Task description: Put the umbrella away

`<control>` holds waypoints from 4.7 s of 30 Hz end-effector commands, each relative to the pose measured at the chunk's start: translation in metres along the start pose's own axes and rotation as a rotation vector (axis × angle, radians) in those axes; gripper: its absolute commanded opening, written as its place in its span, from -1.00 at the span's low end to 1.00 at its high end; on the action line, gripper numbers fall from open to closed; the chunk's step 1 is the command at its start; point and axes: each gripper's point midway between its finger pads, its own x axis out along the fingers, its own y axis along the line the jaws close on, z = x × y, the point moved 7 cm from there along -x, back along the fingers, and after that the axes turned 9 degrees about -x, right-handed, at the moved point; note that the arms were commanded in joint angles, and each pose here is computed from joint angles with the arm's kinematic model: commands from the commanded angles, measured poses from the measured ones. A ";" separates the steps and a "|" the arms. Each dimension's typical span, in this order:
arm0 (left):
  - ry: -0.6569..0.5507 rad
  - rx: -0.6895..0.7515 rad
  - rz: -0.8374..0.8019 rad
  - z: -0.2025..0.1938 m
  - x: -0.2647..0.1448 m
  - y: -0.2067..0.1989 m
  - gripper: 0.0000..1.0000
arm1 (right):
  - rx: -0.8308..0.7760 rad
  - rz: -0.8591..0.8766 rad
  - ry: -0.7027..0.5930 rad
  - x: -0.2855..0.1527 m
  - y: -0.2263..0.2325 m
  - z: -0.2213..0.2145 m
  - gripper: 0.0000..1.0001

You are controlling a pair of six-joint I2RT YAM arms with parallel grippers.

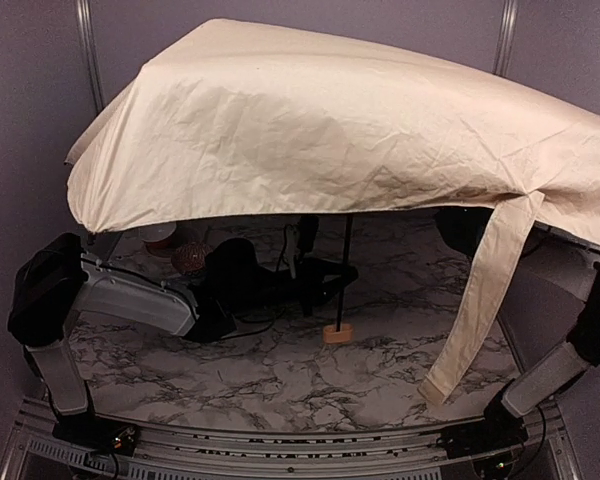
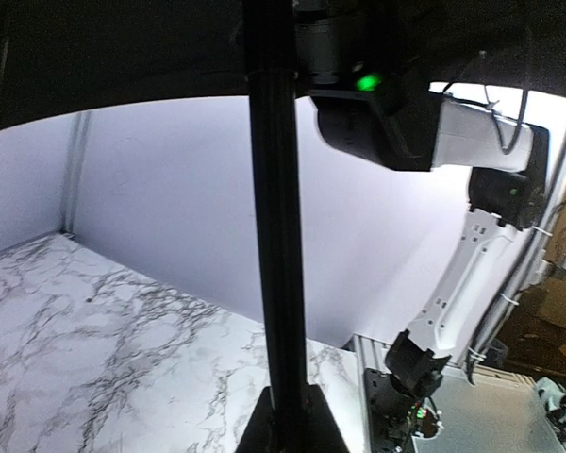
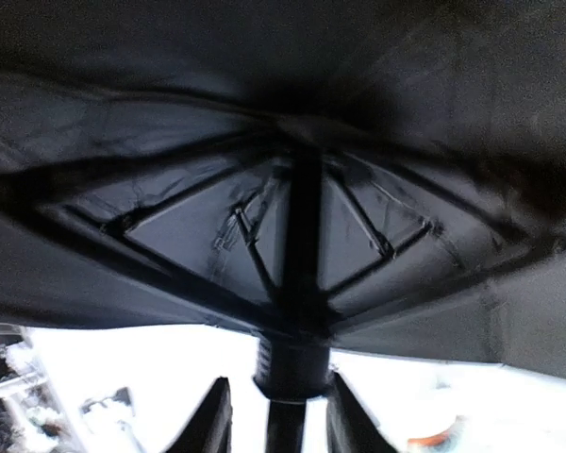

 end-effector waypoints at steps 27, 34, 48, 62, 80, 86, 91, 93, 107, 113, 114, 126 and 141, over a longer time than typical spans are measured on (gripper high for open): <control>-0.023 0.292 0.400 0.024 0.005 -0.014 -0.51 | -0.241 -0.281 0.068 -0.004 0.005 -0.005 -1.00; -0.013 0.181 0.053 0.037 -0.009 -0.021 0.38 | -0.133 0.059 -0.019 -0.005 0.022 0.020 -1.00; -0.083 0.100 -0.138 0.050 -0.002 -0.004 0.27 | -0.040 0.299 -0.032 0.002 0.042 0.031 -1.00; -0.082 0.091 -0.219 0.044 0.014 -0.011 -1.00 | -0.024 0.343 -0.014 0.005 0.042 0.026 -1.00; -0.140 0.175 0.086 0.047 0.007 0.005 -1.00 | -0.262 -0.094 -0.012 -0.005 0.016 0.014 0.20; -0.106 0.163 0.131 0.051 0.007 0.007 -1.00 | -0.294 -0.089 0.010 0.002 0.017 0.013 0.28; -0.099 0.167 0.108 0.051 0.007 0.003 -1.00 | -0.303 -0.101 0.006 0.003 0.014 0.013 0.09; -0.096 0.167 0.095 0.051 0.007 0.001 -1.00 | -0.305 -0.102 0.009 0.004 0.013 0.012 -0.04; -0.071 0.178 0.035 0.045 0.007 -0.005 -1.00 | -0.347 -0.093 -0.029 0.003 0.009 0.022 -0.33; -0.072 0.178 0.012 0.045 0.006 -0.008 -1.00 | -0.347 -0.079 -0.043 0.000 0.008 0.027 -0.29; -0.071 0.177 0.009 0.045 0.006 -0.009 -1.00 | -0.347 -0.079 -0.047 -0.001 0.008 0.028 -0.27; -0.076 0.163 -0.022 0.043 0.006 -0.011 -1.00 | -0.363 -0.056 -0.102 -0.007 0.013 0.031 -0.93; -0.145 0.102 -0.131 0.072 -0.017 -0.014 -1.00 | -0.361 -0.074 0.107 0.000 0.000 -0.001 -1.00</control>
